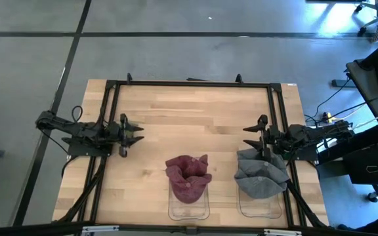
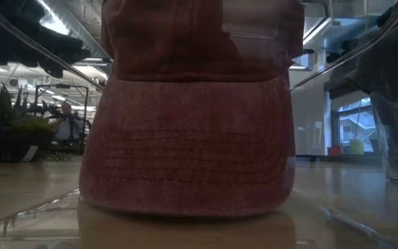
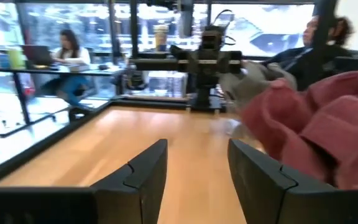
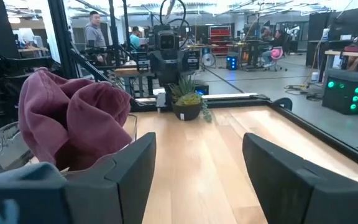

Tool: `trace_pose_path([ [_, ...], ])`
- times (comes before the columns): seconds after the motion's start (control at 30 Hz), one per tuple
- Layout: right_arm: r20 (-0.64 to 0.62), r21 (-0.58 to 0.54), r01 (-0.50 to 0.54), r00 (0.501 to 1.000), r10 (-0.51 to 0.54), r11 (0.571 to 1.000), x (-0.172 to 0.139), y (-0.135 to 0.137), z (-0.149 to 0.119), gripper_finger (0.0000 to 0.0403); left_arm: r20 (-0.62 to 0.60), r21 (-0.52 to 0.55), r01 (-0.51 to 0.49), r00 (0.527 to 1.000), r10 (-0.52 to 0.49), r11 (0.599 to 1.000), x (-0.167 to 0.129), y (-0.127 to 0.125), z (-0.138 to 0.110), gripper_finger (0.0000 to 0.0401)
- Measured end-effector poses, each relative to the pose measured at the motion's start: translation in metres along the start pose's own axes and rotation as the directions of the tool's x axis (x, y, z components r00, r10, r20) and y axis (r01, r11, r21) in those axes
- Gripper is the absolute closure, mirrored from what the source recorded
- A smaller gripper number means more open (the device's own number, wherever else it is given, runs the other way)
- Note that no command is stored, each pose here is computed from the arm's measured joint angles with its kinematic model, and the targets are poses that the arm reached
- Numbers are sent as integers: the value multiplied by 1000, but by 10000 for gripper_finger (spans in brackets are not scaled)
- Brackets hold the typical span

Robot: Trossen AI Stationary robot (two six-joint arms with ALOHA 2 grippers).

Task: Pick & Place hat
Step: Return to Home Position

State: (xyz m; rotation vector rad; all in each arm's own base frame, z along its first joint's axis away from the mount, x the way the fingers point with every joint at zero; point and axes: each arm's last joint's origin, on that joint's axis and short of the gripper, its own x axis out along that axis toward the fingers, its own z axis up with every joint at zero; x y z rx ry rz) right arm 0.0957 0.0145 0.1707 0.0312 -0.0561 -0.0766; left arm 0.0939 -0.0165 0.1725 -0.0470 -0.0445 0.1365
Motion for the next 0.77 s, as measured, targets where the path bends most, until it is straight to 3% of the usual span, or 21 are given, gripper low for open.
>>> trace_pose_path([
  [0.43, 0, -49, 0, 1000, 0, 999, 0, 0, 0, 163, -55, 10, -30, 998, 30, 1000, 4, -1, -5, 239],
  [0.77, 0, -46, -1, 1000, 1, 999, 0, 0, 0, 163, -62, -16, 18, 998, -19, 1000, 4, -2, -5, 238],
])
